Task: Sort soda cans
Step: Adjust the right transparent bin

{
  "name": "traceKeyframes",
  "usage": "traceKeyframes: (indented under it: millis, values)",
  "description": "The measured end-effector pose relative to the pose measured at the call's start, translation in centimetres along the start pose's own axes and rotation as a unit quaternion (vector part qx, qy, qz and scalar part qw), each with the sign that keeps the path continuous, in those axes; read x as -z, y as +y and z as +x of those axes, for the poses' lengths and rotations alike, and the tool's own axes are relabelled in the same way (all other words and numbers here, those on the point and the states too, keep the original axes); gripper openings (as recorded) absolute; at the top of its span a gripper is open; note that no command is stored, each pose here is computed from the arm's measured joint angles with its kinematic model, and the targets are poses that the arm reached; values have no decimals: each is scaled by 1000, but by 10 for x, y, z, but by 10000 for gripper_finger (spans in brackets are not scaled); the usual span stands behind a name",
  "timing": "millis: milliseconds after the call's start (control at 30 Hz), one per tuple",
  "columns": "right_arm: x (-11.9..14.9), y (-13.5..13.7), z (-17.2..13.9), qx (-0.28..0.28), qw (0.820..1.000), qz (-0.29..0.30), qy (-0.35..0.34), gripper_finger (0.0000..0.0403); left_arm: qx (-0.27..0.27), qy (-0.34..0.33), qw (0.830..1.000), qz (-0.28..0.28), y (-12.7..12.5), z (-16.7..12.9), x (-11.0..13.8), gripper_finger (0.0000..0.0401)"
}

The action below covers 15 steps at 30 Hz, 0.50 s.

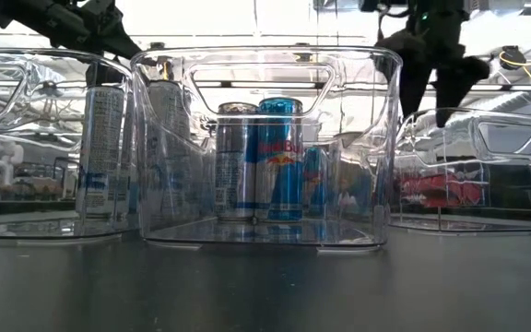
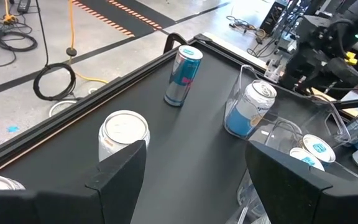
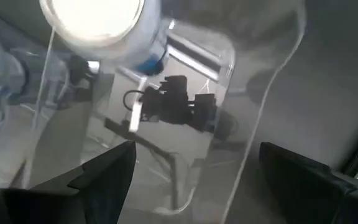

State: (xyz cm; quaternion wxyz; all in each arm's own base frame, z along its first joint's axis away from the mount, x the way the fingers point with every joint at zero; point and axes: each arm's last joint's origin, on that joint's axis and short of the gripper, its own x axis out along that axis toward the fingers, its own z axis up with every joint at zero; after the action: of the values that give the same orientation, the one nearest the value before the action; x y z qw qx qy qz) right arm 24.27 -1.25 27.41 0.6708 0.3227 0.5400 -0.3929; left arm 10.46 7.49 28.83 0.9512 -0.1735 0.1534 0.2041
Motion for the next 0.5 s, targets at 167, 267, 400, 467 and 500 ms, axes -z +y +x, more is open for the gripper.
traceKeyframes:
  millis: [167,267,400,467,500]
  values:
    - [-31,-16,5,-35,996,-85,11,334,-10,-2,1000,0,1,0,0,284]
    - [-50,-30,8,-41,992,-123,1,334,-13,-2,1000,0,1,0,0,284]
    - [-70,-48,1,-36,985,-167,-15,334,-13,-3,1000,0,1,0,0,284]
    - [-78,-53,-3,-36,979,-198,-27,334,-13,-2,1000,0,1,0,0,284]
    - [-82,-55,-4,-36,975,-217,-31,333,-13,-3,1000,0,1,0,0,284]
